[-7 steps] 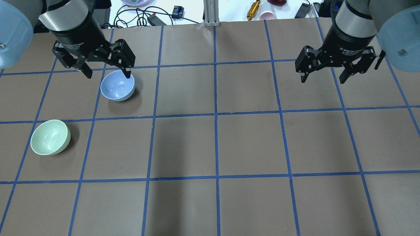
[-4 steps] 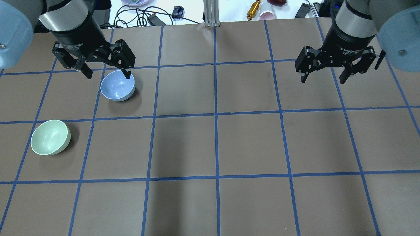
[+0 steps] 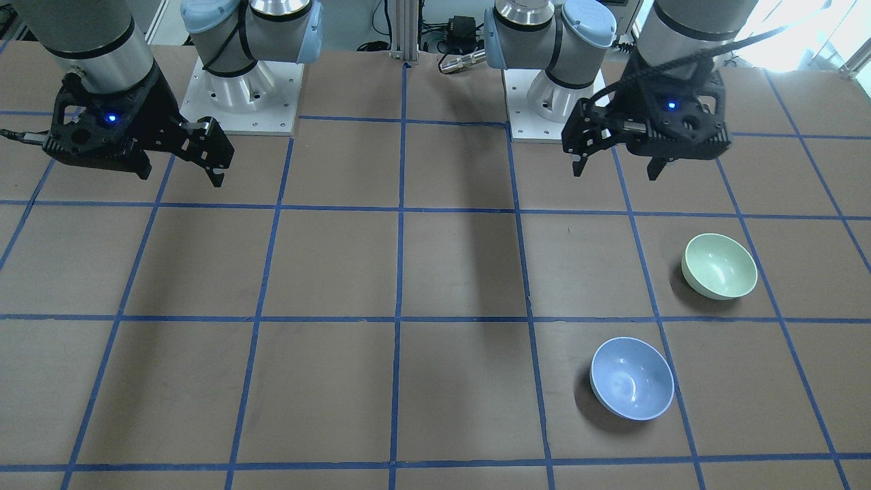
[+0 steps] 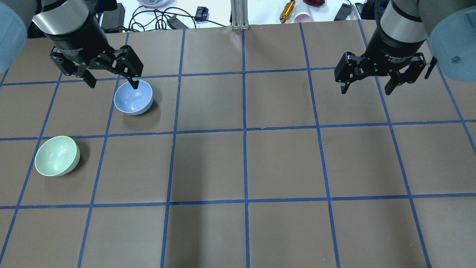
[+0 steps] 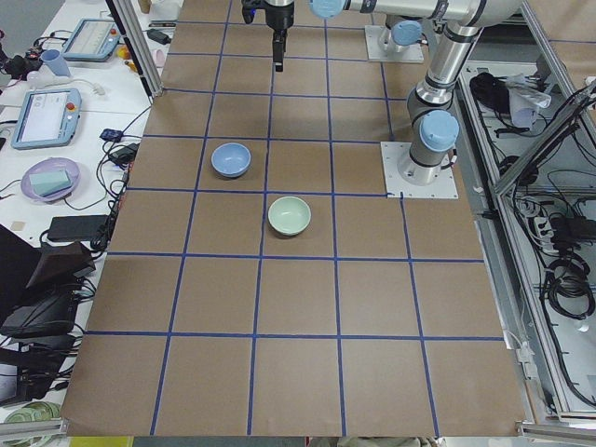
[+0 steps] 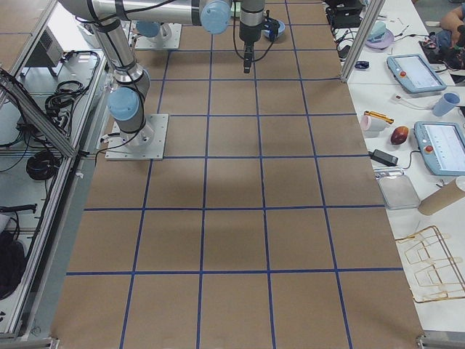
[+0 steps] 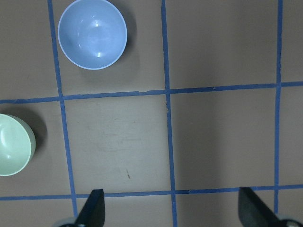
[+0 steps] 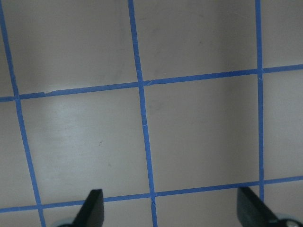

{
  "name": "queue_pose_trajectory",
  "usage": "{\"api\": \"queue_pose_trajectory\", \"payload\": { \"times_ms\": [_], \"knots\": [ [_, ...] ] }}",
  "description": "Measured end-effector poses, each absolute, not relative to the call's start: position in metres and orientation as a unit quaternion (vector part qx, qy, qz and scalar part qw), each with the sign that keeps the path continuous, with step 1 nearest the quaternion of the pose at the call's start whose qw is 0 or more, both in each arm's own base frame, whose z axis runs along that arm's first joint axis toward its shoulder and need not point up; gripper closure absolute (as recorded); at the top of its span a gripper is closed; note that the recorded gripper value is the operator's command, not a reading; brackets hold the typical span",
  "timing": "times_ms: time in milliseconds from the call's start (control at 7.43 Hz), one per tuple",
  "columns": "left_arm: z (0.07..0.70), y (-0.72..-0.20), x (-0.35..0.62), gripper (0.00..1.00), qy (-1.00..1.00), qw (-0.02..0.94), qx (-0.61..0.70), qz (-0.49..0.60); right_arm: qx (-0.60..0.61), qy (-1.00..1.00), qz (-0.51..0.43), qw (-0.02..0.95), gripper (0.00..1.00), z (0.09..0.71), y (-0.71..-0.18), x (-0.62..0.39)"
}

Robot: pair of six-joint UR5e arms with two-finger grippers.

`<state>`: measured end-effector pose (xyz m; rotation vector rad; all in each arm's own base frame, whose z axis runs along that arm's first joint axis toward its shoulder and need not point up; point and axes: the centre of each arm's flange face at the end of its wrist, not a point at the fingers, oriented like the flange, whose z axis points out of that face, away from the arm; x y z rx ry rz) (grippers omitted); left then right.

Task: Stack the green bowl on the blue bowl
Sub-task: 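Move the left gripper toward the pale green bowl and lower it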

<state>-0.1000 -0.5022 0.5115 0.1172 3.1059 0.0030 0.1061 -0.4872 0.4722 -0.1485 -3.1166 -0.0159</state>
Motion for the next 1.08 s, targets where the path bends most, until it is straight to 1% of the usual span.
{"api": "queue_pose_trajectory", "payload": {
  "times_ms": [269,538,1077],
  "knots": [
    [0.486,-0.512,0.000,0.00,0.999,0.004,0.038,0.026,-0.048,-0.999,-0.005,0.011,0.00,0.472,-0.487,0.106],
    [0.455,-0.510,0.085,0.00,0.997,-0.011,0.057,0.041,-0.048,-0.999,-0.005,0.011,0.00,0.472,-0.487,0.106],
    [0.373,-0.488,0.214,0.00,0.998,-0.030,0.053,0.016,-0.048,-0.999,-0.005,0.011,0.00,0.472,-0.487,0.106]
  ]
}}
